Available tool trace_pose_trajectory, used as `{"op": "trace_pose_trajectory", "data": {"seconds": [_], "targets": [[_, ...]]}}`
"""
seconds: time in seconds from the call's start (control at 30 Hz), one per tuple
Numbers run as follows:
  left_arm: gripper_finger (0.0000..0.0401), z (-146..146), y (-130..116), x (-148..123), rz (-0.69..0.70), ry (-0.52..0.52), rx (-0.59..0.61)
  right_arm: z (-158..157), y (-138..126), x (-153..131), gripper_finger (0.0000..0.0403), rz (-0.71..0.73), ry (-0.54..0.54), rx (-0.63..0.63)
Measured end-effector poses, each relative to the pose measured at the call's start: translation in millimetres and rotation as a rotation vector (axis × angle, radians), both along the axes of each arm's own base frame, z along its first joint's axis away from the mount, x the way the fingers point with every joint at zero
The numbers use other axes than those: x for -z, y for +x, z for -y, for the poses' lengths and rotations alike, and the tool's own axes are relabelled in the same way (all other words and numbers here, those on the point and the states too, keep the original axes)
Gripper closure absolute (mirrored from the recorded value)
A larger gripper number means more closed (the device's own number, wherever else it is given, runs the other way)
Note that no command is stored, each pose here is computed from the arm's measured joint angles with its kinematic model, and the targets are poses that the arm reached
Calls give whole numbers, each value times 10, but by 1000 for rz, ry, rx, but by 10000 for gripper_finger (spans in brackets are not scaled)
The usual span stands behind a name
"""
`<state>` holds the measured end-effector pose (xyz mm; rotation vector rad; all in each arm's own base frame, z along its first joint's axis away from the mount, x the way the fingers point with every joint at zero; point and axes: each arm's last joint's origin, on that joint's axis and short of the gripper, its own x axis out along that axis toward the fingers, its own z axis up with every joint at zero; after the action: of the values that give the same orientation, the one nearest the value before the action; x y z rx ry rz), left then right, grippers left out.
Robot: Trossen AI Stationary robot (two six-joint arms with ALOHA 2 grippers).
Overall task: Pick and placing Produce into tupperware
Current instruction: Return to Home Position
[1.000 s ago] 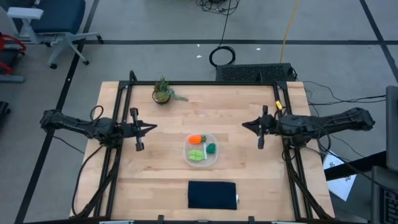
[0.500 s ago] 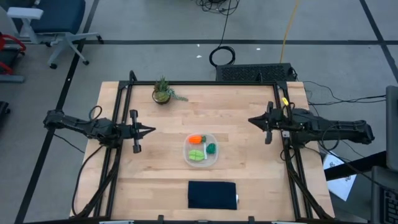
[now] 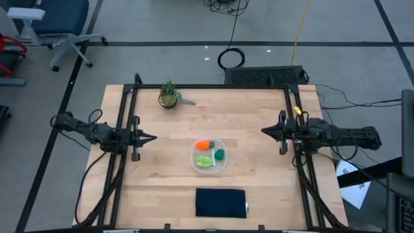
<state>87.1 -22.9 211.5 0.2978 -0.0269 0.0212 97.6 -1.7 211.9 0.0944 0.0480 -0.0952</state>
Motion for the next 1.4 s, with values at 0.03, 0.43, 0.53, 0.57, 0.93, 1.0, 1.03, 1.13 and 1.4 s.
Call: {"op": "trace_pose_trajectory", "data": {"seconds": [0.03,0.43,0.53,0.57,0.93,1.0,1.03,1.13,1.4], "targets": [[401,-1,4,1,13,4,-7,0,-7,20,403,4,-7,0],[401,-45,57,112,17,31,-11,-15,-123,37,403,108,-19,-58],[401,-65,62,116,12,39,-26,-22,-130,35,403,113,-23,-82],[401,-74,64,116,12,39,-34,-22,-128,43,403,104,-23,-82],[401,-166,87,170,-41,30,43,-30,-105,145,403,52,-3,-110],[401,-176,88,184,-55,4,73,-32,-98,159,403,55,9,-116],[401,-181,88,192,-63,-10,87,-32,-98,156,403,59,22,-115],[401,-202,87,224,-98,-50,81,-32,-98,160,403,56,45,-115],[401,-231,83,273,-148,-87,70,-38,-99,211,403,5,81,-134]]}}
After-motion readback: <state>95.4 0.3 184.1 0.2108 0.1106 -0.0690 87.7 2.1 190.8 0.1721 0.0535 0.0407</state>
